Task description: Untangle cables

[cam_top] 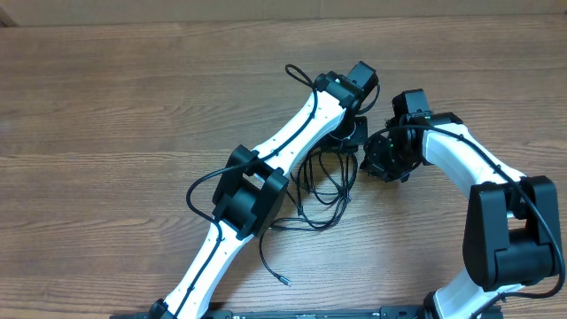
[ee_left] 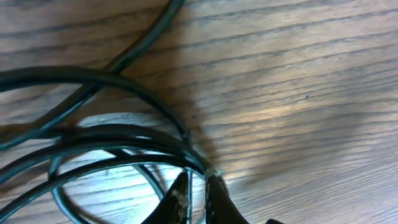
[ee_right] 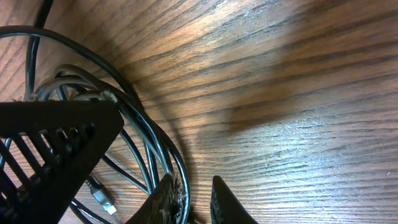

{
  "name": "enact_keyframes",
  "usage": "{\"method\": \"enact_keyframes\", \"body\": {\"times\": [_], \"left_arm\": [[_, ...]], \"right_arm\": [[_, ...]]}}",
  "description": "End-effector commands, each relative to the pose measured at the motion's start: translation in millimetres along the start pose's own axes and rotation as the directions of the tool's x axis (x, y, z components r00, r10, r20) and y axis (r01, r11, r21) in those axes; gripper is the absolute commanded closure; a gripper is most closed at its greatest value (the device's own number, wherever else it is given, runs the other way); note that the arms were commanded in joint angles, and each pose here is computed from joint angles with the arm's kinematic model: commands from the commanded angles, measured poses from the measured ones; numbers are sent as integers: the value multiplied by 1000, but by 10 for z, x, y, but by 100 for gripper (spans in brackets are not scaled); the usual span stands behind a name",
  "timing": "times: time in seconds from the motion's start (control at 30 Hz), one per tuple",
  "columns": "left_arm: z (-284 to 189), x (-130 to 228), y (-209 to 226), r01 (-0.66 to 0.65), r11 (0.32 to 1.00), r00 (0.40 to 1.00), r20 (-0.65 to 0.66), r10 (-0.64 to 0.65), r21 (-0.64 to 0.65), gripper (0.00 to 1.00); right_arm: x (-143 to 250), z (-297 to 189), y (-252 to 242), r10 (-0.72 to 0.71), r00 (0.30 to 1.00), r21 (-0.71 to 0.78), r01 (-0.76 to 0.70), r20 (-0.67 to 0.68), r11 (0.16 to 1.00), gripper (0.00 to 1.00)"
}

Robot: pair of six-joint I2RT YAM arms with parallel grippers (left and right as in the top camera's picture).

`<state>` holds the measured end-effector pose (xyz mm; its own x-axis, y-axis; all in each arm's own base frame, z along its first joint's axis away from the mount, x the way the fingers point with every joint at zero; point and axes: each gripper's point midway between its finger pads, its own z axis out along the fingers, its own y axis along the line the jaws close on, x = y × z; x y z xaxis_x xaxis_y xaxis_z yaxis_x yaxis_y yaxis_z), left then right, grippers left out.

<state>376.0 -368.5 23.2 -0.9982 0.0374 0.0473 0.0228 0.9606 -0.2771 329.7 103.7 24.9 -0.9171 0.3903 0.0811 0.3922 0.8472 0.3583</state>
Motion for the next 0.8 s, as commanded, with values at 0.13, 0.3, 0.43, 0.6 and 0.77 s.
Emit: {"method": "enact_keyframes", "body": {"times": [0.13,0.3,0.43,0.6,0.77], "left_arm": [[64,85,-32,-26,999,1000,-11,26,-27,87],[76,112,-56,-49,998,999,-10,49,-33,87],[72,95,-50,-67,997,998,-8,66,-30,86],[32,63,-30,-81,996,996,-41,82,30,85],[21,76,-11,-92,995,994,-56,94,39,84]], "right_arm": [[-19,-66,33,-13,1000,-11,13,23,1000,82],[-31,-61,48,-26,999,-12,27,30,1000,82],[-42,-36,161,-90,995,-27,92,52,995,82],[-39,15,254,-168,982,10,167,88,986,82],[-4,58,328,-217,970,43,214,106,976,82]]}}
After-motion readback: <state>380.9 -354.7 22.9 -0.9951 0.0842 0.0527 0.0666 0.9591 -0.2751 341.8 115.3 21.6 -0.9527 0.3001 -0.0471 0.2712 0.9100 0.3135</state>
